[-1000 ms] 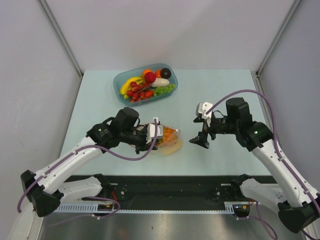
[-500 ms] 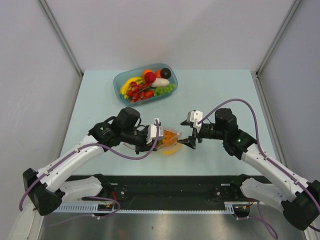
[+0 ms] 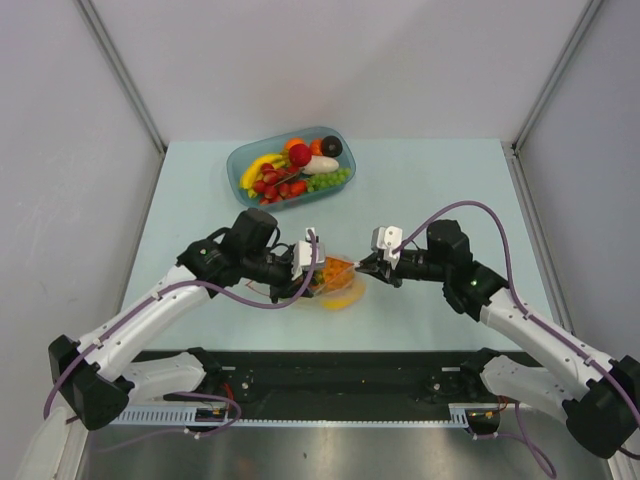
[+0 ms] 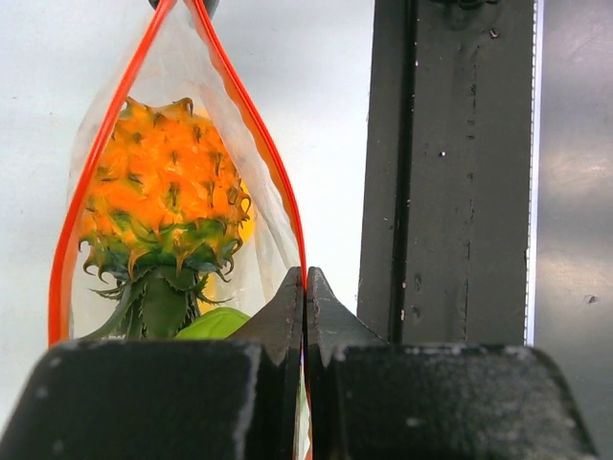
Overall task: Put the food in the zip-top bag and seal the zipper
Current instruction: Zip the zipper food storage bag at the center of the board.
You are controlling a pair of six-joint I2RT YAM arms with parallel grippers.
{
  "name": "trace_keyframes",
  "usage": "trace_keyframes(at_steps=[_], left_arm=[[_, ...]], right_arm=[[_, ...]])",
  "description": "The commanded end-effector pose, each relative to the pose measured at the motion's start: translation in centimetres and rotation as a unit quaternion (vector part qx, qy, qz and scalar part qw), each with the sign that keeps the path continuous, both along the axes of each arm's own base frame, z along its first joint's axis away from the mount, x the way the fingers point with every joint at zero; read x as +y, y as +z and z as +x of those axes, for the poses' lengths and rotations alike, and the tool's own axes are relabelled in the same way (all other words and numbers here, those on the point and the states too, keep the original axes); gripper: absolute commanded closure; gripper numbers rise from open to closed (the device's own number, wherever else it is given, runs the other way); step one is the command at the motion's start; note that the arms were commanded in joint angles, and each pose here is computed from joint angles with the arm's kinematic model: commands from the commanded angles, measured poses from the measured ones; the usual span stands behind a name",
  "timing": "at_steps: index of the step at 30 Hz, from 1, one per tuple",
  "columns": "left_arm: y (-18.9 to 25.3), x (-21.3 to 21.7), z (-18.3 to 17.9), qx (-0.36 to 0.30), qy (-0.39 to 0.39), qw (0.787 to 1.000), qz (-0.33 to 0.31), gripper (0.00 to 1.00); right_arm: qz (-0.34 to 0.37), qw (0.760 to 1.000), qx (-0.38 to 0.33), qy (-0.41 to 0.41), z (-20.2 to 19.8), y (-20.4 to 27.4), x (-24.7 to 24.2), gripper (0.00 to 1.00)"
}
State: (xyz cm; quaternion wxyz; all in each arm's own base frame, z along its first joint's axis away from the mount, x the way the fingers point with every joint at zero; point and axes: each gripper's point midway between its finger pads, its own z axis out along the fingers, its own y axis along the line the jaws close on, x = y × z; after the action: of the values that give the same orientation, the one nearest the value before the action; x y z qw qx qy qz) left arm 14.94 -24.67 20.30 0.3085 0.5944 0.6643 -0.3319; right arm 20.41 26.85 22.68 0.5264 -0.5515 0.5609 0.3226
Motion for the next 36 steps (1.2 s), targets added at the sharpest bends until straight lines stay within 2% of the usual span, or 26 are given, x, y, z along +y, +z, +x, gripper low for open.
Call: trace_keyframes(at_steps=[1, 3, 6, 7, 8, 9, 10, 11, 12, 13, 15, 16, 22, 29, 36], left_arm=[[2.2, -0.7, -0.1, -0.005, -0.014, 0.999, -0.032, 1.0], [2.4, -0.7, -0.1, -0.007, -0.012, 0.999, -0.033, 1.0], [2.2, -0.7, -0.1, -0.004, -0.013, 0.999, -0.029, 1.0], [2.3, -0.7, 0.0, -0.005, -0.012, 1.0, -0.029, 1.0], [2.5, -0.7, 0.1, -0.008, -0.01, 0.999, -0.029, 0.98], [2.5, -0.7, 0.3, -0.006, -0.003, 1.0, -0.026, 0.94], [3.2, -0.7, 0.8, -0.017, 0.007, 0.999, -0.028, 0.81], [3.7, -0.7, 0.9, -0.021, 0.01, 0.999, -0.031, 0.76], [4.6, -0.9, 1.1, -0.029, 0.013, 0.999, -0.041, 0.71], [6.2, -1.1, 1.7, -0.051, 0.023, 0.997, -0.058, 0.63], [8.1, -1.4, 2.5, -0.069, 0.048, 0.993, -0.081, 0.52], [9.9, -1.9, 3.3, -0.097, 0.056, 0.988, -0.102, 0.44], [10.6, -4.1, 4.4, -0.175, 0.057, 0.98, -0.075, 0.31], [9.7, -6.3, 4.7, -0.232, 0.023, 0.971, -0.06, 0.3], [8.6, -8.1, 4.3, -0.234, -0.012, 0.97, -0.057, 0.43]], right_arm=[[0.02, 0.999, -0.031, 0.006, -0.1, 1.8, 0.1, 0.93], [0.026, 0.999, -0.031, 0.003, -0.1, 2.2, 0.2, 0.98], [0.03, 0.999, -0.027, 0.006, -0.2, 2.7, 0.4, 0.93], [0.03, 0.999, -0.027, 0.007, -0.3, 2.8, 0.5, 1.0], [0.03, 0.999, -0.028, 0.009, -0.2, 2.8, 0.6, 1.0], [0.031, 0.999, -0.027, 0.011, -0.2, 2.9, 0.6, 1.0], [0.032, 0.999, -0.027, 0.011, -0.3, 3.0, 0.6, 1.0], [0.034, 0.999, -0.029, 0.012, -0.3, 3.1, 0.6, 1.0], [0.036, 0.999, -0.028, 0.011, -0.4, 3.3, 0.6, 1.0], [0.038, 0.999, -0.026, 0.011, -0.4, 3.4, 0.6, 1.0], [0.039, 0.999, -0.026, 0.014, -0.6, 3.7, 0.7, 1.0], [0.038, 0.999, -0.025, 0.012, -0.6, 3.7, 0.7, 1.0], [0.029, 1.0, -0.003, -0.001, -0.1, 4.0, 1.1, 1.0], [0.038, 0.999, 0.003, -0.006, -0.1, 4.7, 1.3, 1.0], [0.038, 0.999, 0.002, -0.012, 0.0, 4.9, 1.1, 1.0]])
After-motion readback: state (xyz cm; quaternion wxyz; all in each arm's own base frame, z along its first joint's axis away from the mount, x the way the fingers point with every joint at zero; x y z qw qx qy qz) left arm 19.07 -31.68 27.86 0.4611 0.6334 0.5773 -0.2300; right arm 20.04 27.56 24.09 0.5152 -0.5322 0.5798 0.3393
